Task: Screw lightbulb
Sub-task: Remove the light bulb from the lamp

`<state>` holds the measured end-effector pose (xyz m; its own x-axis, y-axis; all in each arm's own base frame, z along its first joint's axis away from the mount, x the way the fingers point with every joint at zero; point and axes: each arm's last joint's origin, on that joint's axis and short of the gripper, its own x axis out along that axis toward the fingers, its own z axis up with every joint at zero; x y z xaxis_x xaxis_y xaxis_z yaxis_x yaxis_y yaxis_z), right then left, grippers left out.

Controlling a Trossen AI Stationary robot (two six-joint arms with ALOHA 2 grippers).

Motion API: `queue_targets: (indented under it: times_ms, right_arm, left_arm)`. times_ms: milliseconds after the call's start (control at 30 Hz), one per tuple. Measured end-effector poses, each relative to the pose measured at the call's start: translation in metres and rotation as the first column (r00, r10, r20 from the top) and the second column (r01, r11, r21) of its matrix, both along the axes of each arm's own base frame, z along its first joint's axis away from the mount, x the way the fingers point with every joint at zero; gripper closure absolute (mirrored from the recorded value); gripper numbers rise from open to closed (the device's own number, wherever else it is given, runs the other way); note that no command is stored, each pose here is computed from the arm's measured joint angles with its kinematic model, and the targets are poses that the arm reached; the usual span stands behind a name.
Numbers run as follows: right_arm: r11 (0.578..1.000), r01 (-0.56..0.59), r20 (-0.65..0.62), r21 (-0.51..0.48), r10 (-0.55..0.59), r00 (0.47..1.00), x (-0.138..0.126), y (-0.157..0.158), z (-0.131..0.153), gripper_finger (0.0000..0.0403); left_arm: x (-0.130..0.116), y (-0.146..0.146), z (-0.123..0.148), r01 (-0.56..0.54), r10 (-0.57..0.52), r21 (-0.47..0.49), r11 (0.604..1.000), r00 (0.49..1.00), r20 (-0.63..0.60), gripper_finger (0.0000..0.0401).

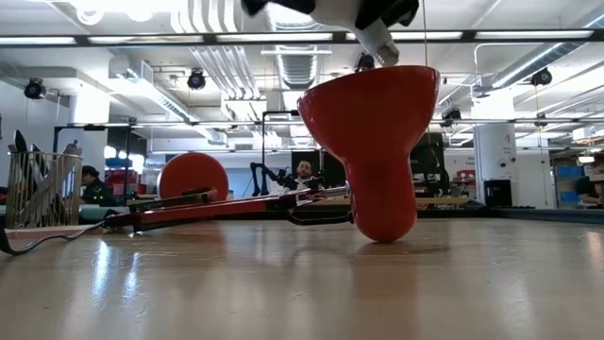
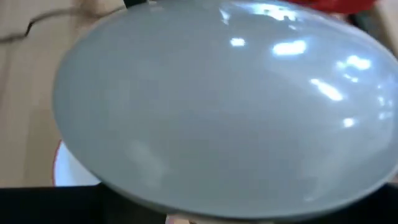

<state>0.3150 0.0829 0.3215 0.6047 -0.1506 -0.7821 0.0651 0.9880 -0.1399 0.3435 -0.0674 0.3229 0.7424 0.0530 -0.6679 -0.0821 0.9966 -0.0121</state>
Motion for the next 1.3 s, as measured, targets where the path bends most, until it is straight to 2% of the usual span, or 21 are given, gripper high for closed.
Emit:
queue_targets:
  times_ms: [233, 367, 467, 567, 633, 700, 733, 867, 967, 1000, 1133, 1233, 1300]
  right_arm:
    - [0.991, 0.132, 0.093, 0.019, -0.133, 0.987, -0.037, -0.059, 0.042, 0.0235]
    - [0.966, 0.258, 0.160, 0.013, -0.257, 0.953, -0.068, -0.099, 0.060, 0.0237]
    - [0.925, 0.379, 0.145, 0.015, -0.377, 0.915, -0.084, -0.126, 0.051, 0.0237]
    - [0.853, 0.518, 0.080, 0.057, -0.522, 0.850, -0.096, -0.151, 0.028, 0.0237]
    - [0.791, 0.605, 0.017, 0.091, -0.608, 0.793, -0.103, -0.166, 0.007, 0.0237]
    - [0.706, 0.700, -0.058, 0.109, -0.698, 0.713, -0.111, -0.180, -0.018, 0.0237]
    - [0.650, 0.751, -0.096, 0.116, -0.745, 0.660, -0.115, -0.187, -0.032, 0.0237]
    - [0.361, 0.921, -0.208, 0.147, -0.899, 0.385, -0.134, -0.213, -0.082, 0.0239]
    - [0.184, 0.967, -0.238, 0.177, -0.945, 0.223, -0.148, -0.230, -0.105, 0.0236]
    - [0.141, 0.971, -0.238, 0.193, -0.953, 0.186, -0.151, -0.236, -0.109, 0.0235]
    - [0.039, 0.982, -0.246, 0.185, -0.966, 0.084, -0.163, -0.259, -0.121, 0.0233]
    - [-0.041, 0.990, -0.318, 0.137, -0.948, 0.005, -0.172, -0.271, -0.135, 0.0233]
    - [-0.074, 0.991, -0.363, 0.108, -0.931, -0.030, -0.176, -0.276, -0.143, 0.0231]
  left_arm:
    - [-0.009, 0.024, 0.063, -0.104, 0.098, 0.213, 0.972, 0.994, 0.037, 0.0401]
    - [-0.017, 0.033, 0.096, -0.159, 0.140, 0.261, 0.952, 0.986, 0.089, 0.0401]
    - [-0.024, 0.040, 0.121, -0.223, 0.181, 0.266, 0.938, 0.968, 0.172, 0.0401]
    - [-0.028, 0.045, 0.138, -0.266, 0.209, 0.256, 0.929, 0.951, 0.228, 0.0401]
    - [-0.030, 0.047, 0.144, -0.276, 0.214, 0.247, 0.929, 0.944, 0.249, 0.0401]
    - [-0.031, 0.048, 0.148, -0.280, 0.215, 0.242, 0.929, 0.941, 0.261, 0.0401]
    - [-0.032, 0.048, 0.149, -0.281, 0.216, 0.240, 0.929, 0.940, 0.265, 0.0401]
    - [-0.030, 0.047, 0.145, -0.293, 0.234, 0.215, 0.932, 0.936, 0.263, 0.0401]
    - [-0.027, 0.045, 0.139, -0.291, 0.243, 0.174, 0.941, 0.937, 0.249, 0.0401]
    - [-0.026, 0.043, 0.137, -0.282, 0.238, 0.163, 0.946, 0.940, 0.243, 0.0401]
    - [-0.023, 0.037, 0.127, -0.276, 0.242, 0.135, 0.952, 0.944, 0.224, 0.0401]
    - [-0.022, 0.031, 0.124, -0.270, 0.239, 0.115, 0.956, 0.945, 0.225, 0.0401]
    - [-0.023, 0.027, 0.125, -0.261, 0.232, 0.108, 0.959, 0.946, 0.228, 0.0401]
